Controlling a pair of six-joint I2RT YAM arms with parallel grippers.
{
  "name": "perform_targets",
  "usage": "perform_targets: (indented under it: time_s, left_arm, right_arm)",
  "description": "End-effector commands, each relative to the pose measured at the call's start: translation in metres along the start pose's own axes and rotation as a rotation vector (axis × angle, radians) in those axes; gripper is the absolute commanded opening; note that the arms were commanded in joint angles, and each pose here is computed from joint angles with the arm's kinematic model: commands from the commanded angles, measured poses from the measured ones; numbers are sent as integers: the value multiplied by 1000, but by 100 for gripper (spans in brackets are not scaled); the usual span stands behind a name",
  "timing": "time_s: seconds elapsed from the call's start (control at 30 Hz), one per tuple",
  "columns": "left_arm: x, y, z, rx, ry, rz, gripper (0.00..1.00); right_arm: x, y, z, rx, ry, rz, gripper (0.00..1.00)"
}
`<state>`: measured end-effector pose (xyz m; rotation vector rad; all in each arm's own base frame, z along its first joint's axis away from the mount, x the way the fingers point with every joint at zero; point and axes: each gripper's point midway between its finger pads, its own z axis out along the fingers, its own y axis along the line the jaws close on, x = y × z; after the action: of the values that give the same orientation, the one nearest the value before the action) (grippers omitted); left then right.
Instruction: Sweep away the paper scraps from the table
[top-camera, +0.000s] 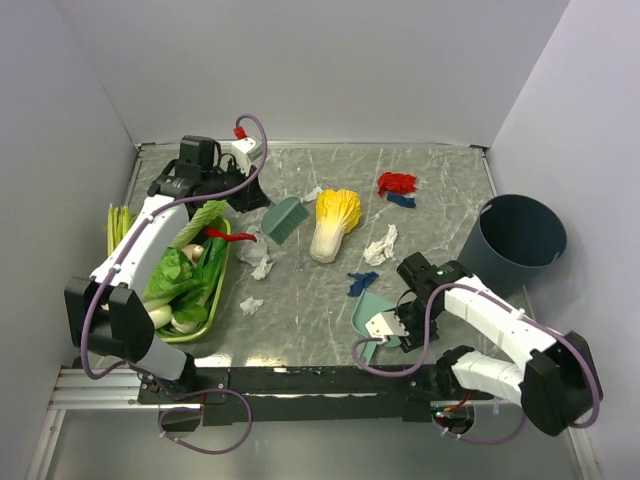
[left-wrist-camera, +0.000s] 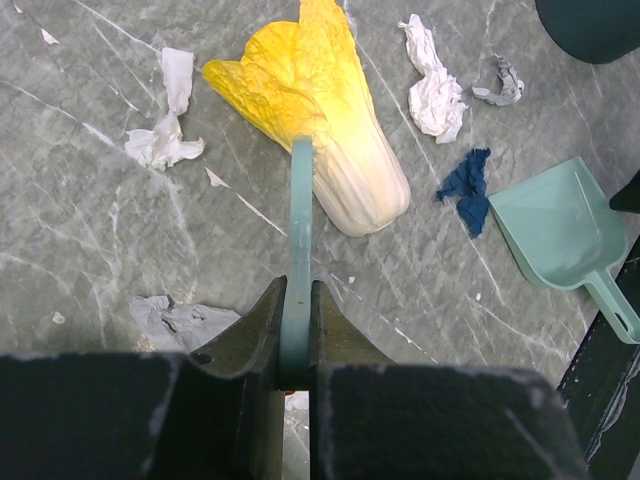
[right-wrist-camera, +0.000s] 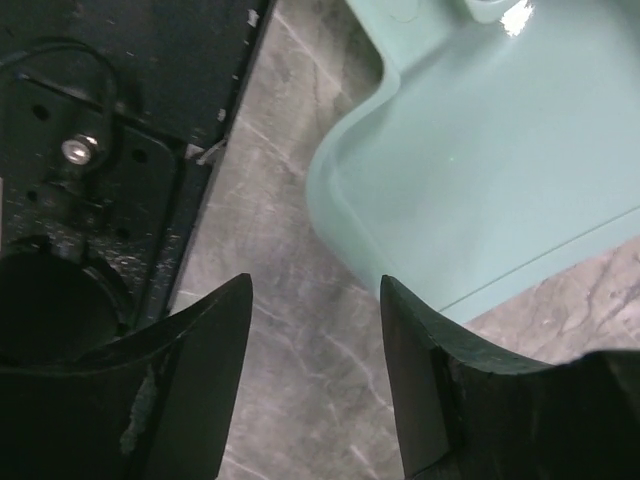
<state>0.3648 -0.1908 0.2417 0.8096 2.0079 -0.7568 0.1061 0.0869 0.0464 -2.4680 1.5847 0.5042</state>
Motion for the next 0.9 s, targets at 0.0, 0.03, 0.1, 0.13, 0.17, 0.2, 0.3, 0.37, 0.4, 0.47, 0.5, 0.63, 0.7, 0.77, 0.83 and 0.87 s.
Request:
perform_targets:
  time_s: [0.0,0.03,0.1,0.13,0.17,0.2,0.3,0.37,0.4,0.47,0.5,0.63,0.7,0.77,0.83,0.87]
  left_arm:
    - [-18,-5,-9,10,-56,55,1]
    - [-17,-5,-9,9,-54,55,1]
    - [-16,-5,-9,4,-52,60,1]
    - [-17,-5,-10,3,-52,59,1]
    - [-17,-5,-10,3,-52,61,1]
    - [-16,-5,-10,3,-49,60,1]
    - [-15,-6,-10,8,-50,55,1]
    - [-14,-7,-9,12,-48,47,1]
    - [-13,-7,-9,17,-45,43,1]
    - [-12,-8,-8,24,-48,38,1]
    - [-12,-8,-8,24,-49,37,1]
    - [-13,-9,-10,21,-50,44,1]
    - [-11,-9,-11,18,-46,47,1]
    - [-11,-10,-12,18,-48,49,1]
    - [-9,-11,-12,18,-46,46,1]
    - [-7,-11,-11,19,-43,42,1]
  right_arm:
    - [3,-33,-1,64,28,-94,59]
    - [7,-39,0,81,50,-100,59]
    - [14,-51,6,117,76,-119,59]
    - [16,-55,6,131,88,-129,57]
    - [21,-60,7,145,114,-136,57]
    - [25,-66,8,160,130,-141,57]
    - [37,-100,-5,269,163,-151,56]
    - [38,-130,-23,355,170,-134,56]
    - [41,-137,-25,359,155,-63,56]
    - [30,-155,-45,386,116,1,56]
    - [22,-156,-43,372,55,80,56]
    - [-3,-154,-52,352,-83,287,56]
    - [-10,-149,-57,350,-124,466,56]
    - [-19,-142,-65,332,-172,687,56]
    - [-24,-135,-69,302,-188,851,58]
    - [-28,-133,-73,282,-200,966,59]
